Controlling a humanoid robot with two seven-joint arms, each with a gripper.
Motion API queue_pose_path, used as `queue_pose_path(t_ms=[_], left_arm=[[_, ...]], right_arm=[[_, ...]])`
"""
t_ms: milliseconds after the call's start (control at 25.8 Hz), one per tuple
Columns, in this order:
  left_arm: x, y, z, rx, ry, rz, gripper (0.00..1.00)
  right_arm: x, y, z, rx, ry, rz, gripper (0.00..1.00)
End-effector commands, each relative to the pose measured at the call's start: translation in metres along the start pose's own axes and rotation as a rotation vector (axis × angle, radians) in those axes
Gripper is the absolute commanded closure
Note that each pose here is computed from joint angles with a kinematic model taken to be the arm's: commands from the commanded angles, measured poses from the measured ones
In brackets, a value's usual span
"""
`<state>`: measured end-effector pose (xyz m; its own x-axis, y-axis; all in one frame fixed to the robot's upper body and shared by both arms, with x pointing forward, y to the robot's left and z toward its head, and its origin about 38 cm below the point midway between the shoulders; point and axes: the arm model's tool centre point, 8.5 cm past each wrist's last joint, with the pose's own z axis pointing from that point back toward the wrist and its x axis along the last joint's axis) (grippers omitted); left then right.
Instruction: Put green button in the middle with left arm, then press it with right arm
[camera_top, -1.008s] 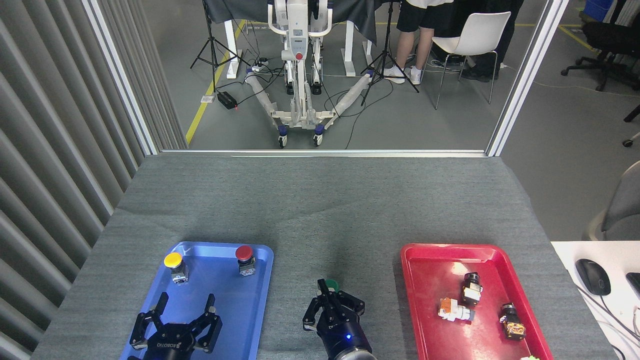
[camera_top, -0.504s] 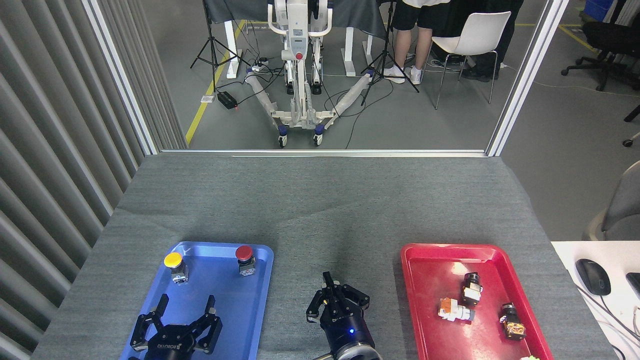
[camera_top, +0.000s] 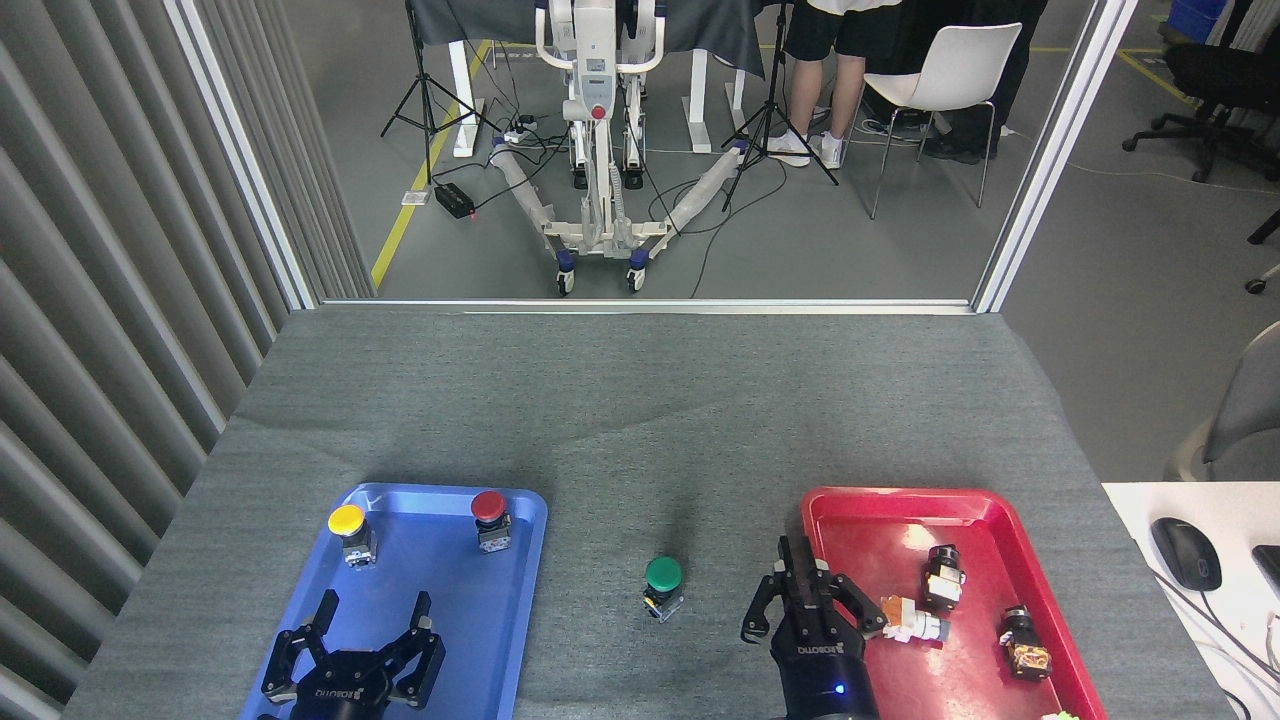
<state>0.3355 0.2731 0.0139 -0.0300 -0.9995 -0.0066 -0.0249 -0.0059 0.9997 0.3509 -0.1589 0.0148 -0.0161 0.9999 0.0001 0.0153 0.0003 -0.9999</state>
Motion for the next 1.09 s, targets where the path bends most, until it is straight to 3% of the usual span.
queue_pose_path(t_ms=[0,155,388,659,1047], left_arm=[[0.001,0.0,0.0,-0.001,-0.001,0.002,0.0],[0.001,0.0,0.0,-0.001,-0.001,0.002,0.0],[0.001,0.0,0.0,-0.001,-0.001,0.002,0.0],[-0.001,-0.007,0.0,-0.022,0.003,0.001,0.0],[0.001,-0.001,-0.001,0.01,-0.007,-0.001,0.0]], right_arm=[[-0.036,-0.002,0.024,-0.02,0.056,0.017,0.0],[-0.052,-0.004,0.031,-0.022,0.07,0.009,0.0],[-0.068,0.002,0.042,0.002,0.067,0.052,0.0],[-0.07,0.0,0.045,0.002,0.068,0.054,0.0],[-0.067,-0.001,0.044,-0.001,0.069,0.046,0.0]])
